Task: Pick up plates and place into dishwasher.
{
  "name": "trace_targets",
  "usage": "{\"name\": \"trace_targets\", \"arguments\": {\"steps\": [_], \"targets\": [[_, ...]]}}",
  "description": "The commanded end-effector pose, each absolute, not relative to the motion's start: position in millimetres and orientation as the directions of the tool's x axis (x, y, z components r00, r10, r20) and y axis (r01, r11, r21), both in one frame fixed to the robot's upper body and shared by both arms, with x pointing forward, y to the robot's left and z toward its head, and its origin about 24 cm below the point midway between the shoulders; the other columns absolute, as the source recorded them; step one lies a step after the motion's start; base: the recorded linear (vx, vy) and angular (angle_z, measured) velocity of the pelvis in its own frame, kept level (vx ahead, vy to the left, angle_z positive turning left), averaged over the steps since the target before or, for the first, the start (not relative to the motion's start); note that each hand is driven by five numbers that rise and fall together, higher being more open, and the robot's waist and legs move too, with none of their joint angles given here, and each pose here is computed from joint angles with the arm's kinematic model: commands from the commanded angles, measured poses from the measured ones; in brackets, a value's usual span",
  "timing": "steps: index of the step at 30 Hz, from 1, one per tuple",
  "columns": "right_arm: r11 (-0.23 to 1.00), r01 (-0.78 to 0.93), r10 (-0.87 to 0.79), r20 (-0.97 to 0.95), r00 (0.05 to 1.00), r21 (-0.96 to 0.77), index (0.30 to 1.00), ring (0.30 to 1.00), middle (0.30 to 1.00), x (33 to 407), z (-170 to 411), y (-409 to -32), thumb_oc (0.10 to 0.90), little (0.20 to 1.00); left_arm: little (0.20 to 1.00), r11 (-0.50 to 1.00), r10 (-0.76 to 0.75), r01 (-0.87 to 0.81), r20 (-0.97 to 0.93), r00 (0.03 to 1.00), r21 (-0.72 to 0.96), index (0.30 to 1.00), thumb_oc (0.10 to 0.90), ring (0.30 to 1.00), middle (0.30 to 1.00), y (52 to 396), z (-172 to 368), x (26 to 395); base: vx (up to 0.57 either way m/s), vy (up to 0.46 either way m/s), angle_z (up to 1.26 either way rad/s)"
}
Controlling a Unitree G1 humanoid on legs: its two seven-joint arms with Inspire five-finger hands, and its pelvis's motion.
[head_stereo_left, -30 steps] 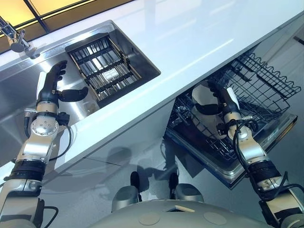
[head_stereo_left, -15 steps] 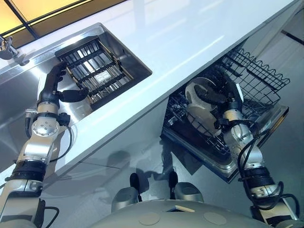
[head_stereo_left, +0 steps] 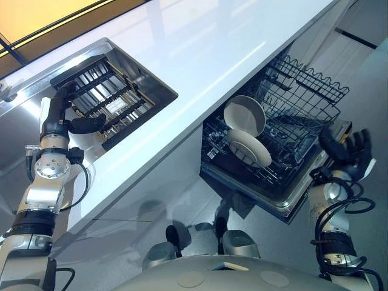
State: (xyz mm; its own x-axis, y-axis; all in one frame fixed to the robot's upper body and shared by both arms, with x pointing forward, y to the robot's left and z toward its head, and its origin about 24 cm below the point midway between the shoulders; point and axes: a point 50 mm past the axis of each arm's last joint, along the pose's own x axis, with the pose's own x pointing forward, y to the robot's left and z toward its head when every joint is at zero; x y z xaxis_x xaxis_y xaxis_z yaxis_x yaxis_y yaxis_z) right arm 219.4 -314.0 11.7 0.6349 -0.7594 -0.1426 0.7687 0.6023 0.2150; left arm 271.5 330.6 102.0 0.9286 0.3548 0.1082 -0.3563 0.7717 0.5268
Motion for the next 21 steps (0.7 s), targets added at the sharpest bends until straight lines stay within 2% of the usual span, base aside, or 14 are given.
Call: {"name": "trace_targets", "arguments": {"steps": [1, 6, 10, 14, 21], "targets": [[0.7, 0.668, -0.697, 0.035, 0.717, 0.252, 0.9, 0.9, 0.9, 237, 43, -317, 0.8, 0.9, 0.9, 0.731, 0.37, -0.488, 0.324, 0.871, 0.476, 0.9, 0.8, 0.9, 0.9, 340, 154, 278, 0.04, -0.06, -0.01], [0.709, 0.68, -0.691, -0.009, 0.723, 0.186, 0.9, 0.9, 0.9, 239, 34, -327, 0.8, 0.9, 0.9, 0.731, 0.349, -0.472, 0.324, 0.879, 0.492, 0.9, 0.8, 0.9, 0.9, 340, 159, 281, 0.06, -0.063, 0.02], [0.659, 0.726, -0.727, -0.081, 0.682, 0.196, 0.9, 0.9, 0.9, 238, 25, -340, 0.8, 0.9, 0.9, 0.733, 0.333, -0.466, 0.336, 0.881, 0.496, 0.9, 0.8, 0.9, 0.9, 339, 165, 283, 0.09, -0.083, 0.07], [0.597, 0.785, -0.776, -0.13, 0.617, 0.166, 0.9, 0.9, 0.9, 236, 22, -349, 0.8, 0.9, 0.9, 0.737, 0.326, -0.476, 0.364, 0.872, 0.48, 0.9, 0.8, 0.9, 0.9, 337, 171, 283, 0.11, -0.086, 0.17], [0.381, 0.907, -0.88, -0.232, 0.415, 0.178, 0.9, 0.9, 0.9, 235, 18, -363, 0.8, 0.9, 0.9, 0.728, 0.304, -0.498, 0.43, 0.85, 0.471, 0.9, 0.8, 0.9, 0.9, 335, 196, 287, 0.01, -0.069, 0.24]]}}
